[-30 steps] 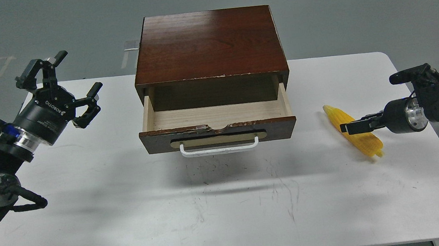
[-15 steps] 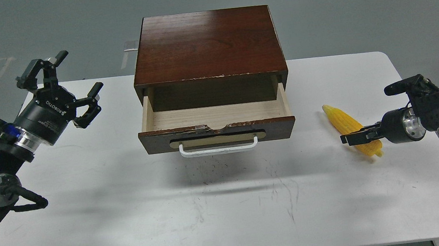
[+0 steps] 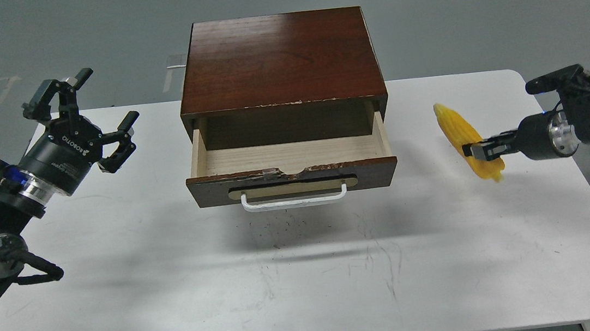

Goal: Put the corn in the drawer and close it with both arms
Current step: 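Lift the corn cob with the right gripper and carry it over the drawer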

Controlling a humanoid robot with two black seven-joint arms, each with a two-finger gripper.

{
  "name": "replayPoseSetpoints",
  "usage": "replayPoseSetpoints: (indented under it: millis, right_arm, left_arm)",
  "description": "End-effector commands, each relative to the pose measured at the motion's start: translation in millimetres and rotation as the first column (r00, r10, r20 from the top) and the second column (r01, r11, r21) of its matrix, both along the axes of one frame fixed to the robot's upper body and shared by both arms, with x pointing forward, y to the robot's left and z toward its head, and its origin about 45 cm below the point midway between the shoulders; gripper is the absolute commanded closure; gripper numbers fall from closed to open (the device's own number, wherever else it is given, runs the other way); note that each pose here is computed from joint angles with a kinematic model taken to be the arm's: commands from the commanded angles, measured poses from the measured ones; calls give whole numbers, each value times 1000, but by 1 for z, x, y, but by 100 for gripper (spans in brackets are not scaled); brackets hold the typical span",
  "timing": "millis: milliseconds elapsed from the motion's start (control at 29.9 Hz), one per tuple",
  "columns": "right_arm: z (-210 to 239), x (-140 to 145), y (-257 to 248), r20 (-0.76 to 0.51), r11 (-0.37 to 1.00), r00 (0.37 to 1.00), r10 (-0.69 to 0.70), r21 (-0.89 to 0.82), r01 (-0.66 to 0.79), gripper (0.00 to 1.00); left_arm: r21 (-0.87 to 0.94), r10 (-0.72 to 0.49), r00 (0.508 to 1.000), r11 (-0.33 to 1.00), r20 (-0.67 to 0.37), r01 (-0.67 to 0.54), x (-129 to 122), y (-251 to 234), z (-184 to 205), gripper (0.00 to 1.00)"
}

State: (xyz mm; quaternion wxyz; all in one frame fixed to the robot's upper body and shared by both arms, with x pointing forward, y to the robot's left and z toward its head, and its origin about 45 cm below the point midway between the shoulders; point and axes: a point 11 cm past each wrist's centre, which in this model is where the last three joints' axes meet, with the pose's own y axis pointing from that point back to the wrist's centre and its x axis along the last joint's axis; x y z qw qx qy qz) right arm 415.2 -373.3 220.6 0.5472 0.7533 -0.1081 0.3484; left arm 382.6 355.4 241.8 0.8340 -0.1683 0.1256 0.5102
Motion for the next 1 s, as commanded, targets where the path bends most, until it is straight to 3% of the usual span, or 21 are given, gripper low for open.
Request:
replayPoseSetpoints:
  millis: [0,134,334,702,969]
  right_arm:
    - [69,28,13,139,999,990,34,6,-35,85]
    - [146,56,64,285,990,948,138,-3,-144,84]
    - [183,64,165,339,937,876,344,-55,-346,83]
    - [156,21,295,200,737,710,675,-224,-638,83]
    - [115,8,319,119,528,534,837,-429,-733,84]
  left_arm:
    - [-1,0,1000,1000,2,0,0,0,1,0]
    - [-2,-1,1000,1000,7,1,1,0,3,0]
    - [0,0,1000,1000,20,0,4,0,8,0]
    - [14,7,1000,1000,26,-8,4,6,12,0]
    - [18,9,999,1000,31,-10,4,8,15,0]
